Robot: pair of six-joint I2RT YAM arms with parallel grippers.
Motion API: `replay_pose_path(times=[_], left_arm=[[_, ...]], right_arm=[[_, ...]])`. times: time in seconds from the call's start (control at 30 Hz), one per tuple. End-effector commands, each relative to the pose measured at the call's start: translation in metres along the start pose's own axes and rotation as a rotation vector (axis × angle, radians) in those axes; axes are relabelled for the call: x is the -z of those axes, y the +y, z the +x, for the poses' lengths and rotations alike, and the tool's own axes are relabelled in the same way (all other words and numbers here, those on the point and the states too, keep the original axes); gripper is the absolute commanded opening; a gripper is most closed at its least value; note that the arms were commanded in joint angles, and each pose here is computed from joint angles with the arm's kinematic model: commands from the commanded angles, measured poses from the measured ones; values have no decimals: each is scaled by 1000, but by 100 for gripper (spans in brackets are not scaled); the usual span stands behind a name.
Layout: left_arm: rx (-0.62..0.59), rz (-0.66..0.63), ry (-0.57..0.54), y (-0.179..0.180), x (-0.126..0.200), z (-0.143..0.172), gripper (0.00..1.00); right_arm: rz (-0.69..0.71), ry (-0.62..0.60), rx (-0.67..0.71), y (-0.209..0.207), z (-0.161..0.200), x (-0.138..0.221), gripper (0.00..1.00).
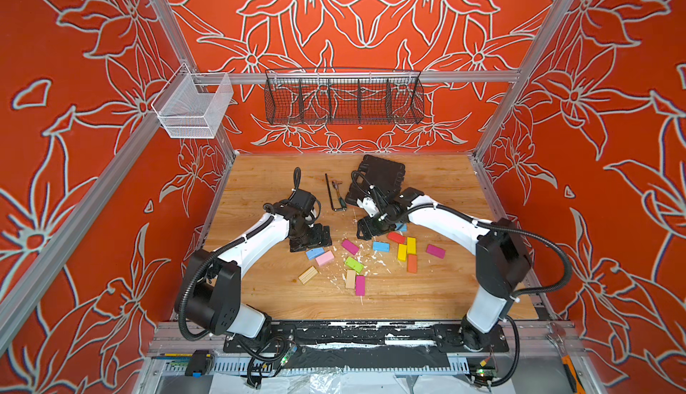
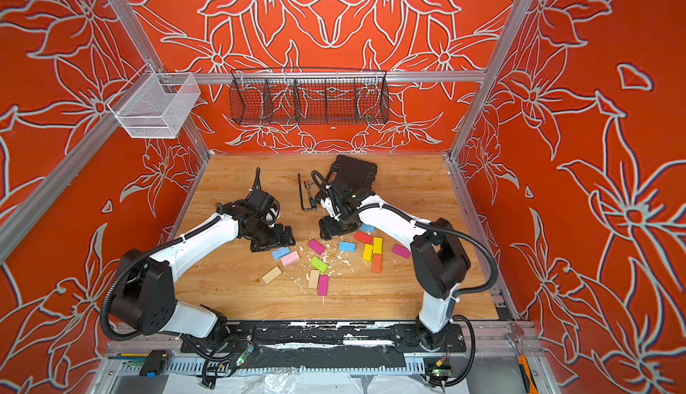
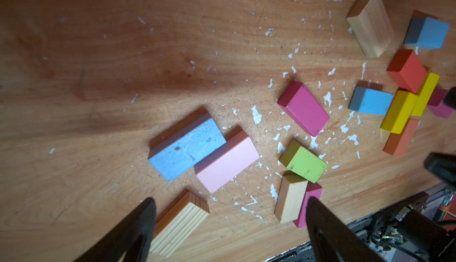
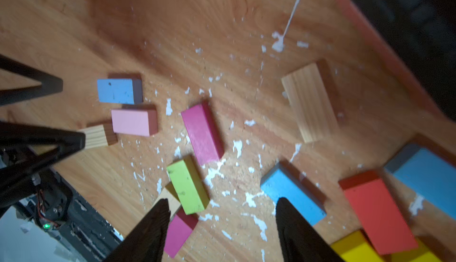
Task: Assemble the number 7 with building blocks
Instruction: Pick up the building block from the center of the board.
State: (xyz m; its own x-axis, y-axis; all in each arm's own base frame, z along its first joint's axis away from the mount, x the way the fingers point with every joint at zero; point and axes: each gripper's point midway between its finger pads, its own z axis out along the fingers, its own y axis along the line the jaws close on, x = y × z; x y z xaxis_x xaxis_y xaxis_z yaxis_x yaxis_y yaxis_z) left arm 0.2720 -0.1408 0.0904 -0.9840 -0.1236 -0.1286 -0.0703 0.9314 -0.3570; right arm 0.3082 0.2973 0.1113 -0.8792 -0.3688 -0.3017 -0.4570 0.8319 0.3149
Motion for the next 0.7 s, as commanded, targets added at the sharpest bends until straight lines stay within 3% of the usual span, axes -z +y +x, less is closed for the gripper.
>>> replay_pose_path(times=[0.0,0.2,0.47,0.67], left_arm=[[10,6,21,5,3,7,92],[13,14,19,8,5,13,92],[11,26,22,9,5,12,92],[15,53,37,3,0,9,92]], right_arm=[[-1,31,-7,2,-11,-11,71],[62,27,-141,-40,-30,-40,71],[128,-77,-330,-120,-57,-33,71],[154,-129,-368,-156,-62,-19,72]])
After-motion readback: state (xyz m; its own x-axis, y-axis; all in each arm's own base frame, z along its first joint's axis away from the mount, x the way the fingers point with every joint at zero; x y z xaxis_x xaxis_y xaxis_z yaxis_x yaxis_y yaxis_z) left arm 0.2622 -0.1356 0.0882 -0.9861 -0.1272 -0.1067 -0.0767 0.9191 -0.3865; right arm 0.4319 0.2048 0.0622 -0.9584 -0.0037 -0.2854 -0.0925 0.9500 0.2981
